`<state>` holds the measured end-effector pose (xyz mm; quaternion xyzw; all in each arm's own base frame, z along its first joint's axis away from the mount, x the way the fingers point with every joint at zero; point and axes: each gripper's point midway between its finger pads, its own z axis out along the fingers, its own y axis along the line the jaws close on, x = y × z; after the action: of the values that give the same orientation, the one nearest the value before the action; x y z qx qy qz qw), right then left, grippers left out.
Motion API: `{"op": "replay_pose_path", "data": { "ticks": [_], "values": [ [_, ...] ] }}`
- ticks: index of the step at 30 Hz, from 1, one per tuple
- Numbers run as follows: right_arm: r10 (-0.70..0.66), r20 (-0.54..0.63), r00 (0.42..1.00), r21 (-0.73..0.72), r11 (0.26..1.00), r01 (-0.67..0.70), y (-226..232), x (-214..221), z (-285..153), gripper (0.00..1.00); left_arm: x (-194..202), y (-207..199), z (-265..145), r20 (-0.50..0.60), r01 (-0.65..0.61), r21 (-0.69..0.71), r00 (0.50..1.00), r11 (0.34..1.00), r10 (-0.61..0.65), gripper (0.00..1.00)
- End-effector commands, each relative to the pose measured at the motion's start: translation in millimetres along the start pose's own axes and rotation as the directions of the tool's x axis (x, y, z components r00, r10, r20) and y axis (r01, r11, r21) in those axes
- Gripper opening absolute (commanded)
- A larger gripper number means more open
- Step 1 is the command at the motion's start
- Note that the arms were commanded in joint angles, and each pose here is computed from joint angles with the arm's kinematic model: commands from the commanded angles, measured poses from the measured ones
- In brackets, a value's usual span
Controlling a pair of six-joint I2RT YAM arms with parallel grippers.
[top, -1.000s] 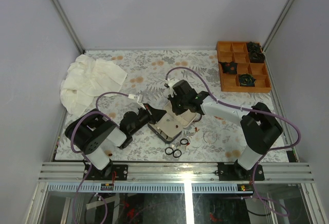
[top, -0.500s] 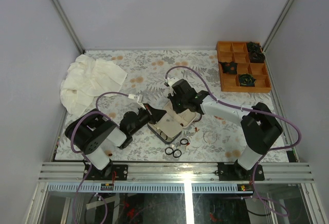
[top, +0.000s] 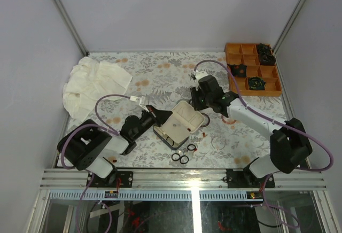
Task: Organize the mixed jewelry
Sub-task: Pick up the jewelry from the center of the board.
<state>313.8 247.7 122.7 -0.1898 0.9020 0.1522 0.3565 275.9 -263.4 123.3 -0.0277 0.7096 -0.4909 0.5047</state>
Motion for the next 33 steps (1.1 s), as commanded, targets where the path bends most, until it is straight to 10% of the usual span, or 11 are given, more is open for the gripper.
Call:
{"op": "replay_pose_path", "data": {
  "ticks": [1, 22, 33],
  "values": [
    [0.112, 0.016, 0.994, 0.047, 0.993, -0.112, -31, 7, -5, 0.38, -7, 1, -4, 0.026, -0.048, -0.02, 0.998, 0.999, 0.049, 0.06],
    [0.197, 0.017, 0.98, -0.01, 0.98, -0.197, -48, -10, 54, 0.45, -12, 10, -9, 0.049, -0.048, -0.064, 0.997, 0.997, 0.051, 0.17],
    [0.18, -0.026, 0.983, -0.059, 0.982, -0.181, -39, -17, 64, 0.18, -16, 13, -11, 0.054, -0.05, -0.065, 0.997, 0.997, 0.053, 0.16]
  ]
}}
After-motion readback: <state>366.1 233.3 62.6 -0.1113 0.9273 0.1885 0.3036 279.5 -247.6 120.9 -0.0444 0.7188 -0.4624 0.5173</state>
